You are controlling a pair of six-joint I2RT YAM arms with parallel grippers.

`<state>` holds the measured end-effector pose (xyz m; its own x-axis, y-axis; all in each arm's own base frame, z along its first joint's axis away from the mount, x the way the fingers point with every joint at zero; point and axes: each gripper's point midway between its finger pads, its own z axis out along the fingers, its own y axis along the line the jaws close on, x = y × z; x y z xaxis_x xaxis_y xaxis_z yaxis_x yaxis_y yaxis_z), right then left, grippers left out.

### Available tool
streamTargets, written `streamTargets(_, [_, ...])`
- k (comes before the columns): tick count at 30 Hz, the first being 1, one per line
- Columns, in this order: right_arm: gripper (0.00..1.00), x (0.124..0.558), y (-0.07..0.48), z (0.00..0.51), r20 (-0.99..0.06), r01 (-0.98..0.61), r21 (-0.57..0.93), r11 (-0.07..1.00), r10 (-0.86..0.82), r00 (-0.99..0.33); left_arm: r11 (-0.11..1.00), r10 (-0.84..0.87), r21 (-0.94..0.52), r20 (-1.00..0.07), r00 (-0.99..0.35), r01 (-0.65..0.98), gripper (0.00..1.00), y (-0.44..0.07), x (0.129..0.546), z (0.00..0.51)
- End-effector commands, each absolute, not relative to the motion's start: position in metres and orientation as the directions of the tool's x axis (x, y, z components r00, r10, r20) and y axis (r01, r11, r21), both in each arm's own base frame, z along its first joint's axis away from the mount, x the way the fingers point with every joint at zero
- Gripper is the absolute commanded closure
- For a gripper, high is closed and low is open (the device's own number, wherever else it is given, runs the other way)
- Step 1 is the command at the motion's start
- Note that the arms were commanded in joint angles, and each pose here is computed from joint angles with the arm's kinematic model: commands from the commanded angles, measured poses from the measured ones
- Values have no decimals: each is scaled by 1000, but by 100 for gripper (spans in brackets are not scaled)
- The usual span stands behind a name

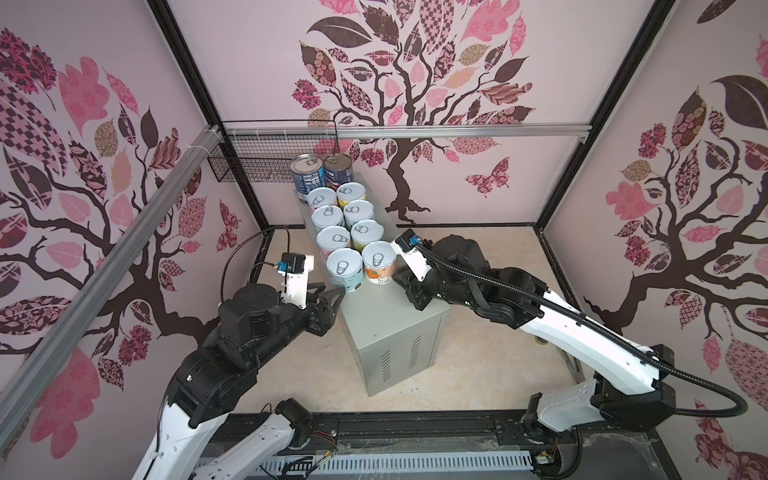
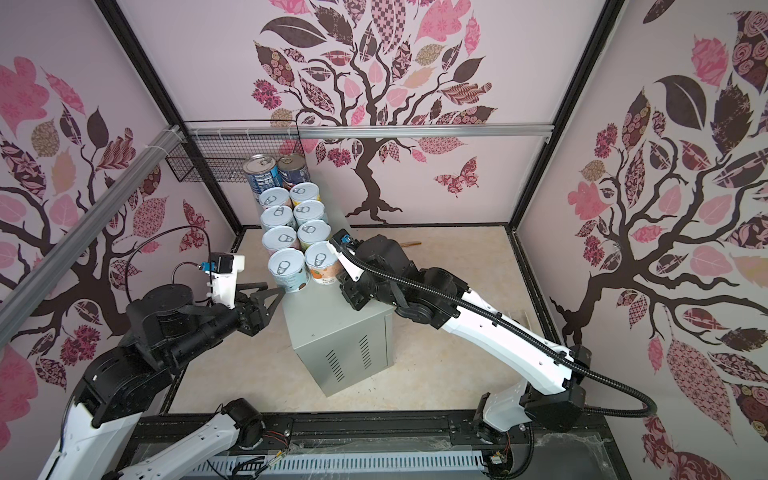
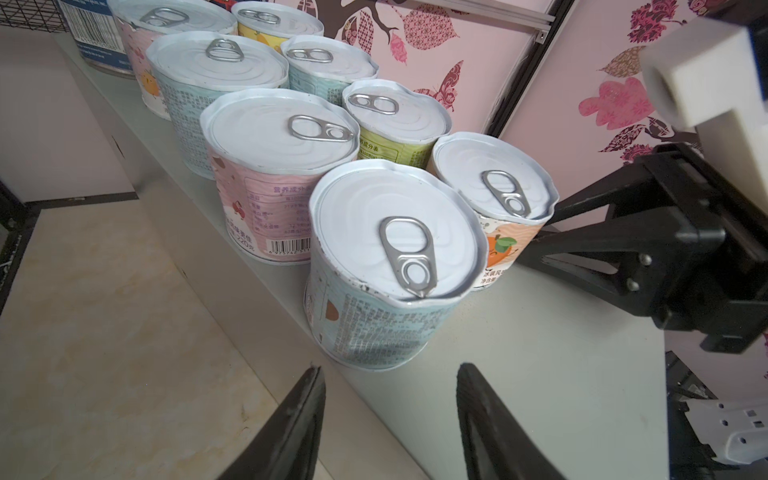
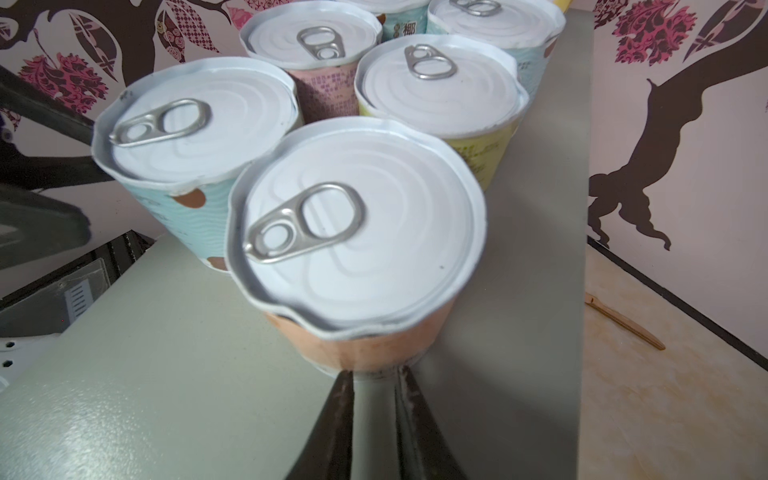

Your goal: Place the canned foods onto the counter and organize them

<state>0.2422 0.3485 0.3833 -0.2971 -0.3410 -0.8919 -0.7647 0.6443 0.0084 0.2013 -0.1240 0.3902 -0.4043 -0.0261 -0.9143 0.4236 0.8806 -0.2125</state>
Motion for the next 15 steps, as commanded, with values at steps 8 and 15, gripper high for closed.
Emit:
streamTargets(8, [78,264,354,393,-912,-746,30,665,-288,-293,887,-11,-187,-923,-386,423,46,-131,216,387])
streamTargets(15, [78,268,358,390,-911,-751,40,659,-285,-298,894,-4,-176,-923,-385,411,46,-131,221,386])
